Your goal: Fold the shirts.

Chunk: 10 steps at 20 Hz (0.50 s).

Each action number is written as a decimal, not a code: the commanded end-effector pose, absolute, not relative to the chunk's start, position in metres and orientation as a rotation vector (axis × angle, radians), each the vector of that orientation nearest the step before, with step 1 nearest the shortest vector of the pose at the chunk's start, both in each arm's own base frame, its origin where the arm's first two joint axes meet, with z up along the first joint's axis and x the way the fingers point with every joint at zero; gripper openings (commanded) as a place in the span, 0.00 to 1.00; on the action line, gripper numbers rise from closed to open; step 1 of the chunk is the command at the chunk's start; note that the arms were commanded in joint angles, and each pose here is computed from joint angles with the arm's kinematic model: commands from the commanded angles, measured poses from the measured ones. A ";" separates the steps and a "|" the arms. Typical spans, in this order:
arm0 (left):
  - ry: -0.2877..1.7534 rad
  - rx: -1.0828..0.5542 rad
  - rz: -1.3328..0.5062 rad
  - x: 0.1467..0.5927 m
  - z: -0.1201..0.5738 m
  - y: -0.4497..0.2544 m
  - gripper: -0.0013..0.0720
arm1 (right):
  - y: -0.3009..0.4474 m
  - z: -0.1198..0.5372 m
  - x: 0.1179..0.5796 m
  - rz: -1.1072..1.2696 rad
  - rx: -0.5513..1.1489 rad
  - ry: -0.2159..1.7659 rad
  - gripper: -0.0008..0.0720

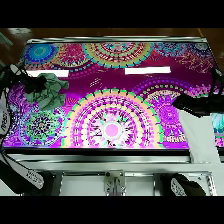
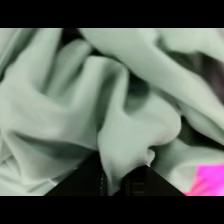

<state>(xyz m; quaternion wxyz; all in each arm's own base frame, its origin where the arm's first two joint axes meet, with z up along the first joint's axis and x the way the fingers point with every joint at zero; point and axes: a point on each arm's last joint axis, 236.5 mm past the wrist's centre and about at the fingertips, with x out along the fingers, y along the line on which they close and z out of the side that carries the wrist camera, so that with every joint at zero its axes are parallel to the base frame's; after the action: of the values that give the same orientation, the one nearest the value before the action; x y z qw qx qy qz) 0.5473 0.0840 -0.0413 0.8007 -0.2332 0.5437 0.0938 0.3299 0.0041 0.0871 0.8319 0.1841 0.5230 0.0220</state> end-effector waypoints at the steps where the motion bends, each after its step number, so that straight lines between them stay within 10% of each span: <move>1: 1.013 -0.369 0.024 0.547 0.062 0.043 0.07 | 0.009 0.087 0.326 0.078 0.377 1.124 0.95; 10: 0.337 -0.160 -0.429 0.344 0.411 -0.132 0.07 | 0.019 0.121 0.298 0.163 0.283 1.146 0.95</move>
<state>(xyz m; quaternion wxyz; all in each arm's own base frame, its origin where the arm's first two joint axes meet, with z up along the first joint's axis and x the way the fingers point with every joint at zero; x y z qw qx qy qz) 0.4259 -0.0927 0.3377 0.9540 -0.0884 0.2491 -0.1415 0.3103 0.0145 0.1029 0.8264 0.1508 0.5391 0.0610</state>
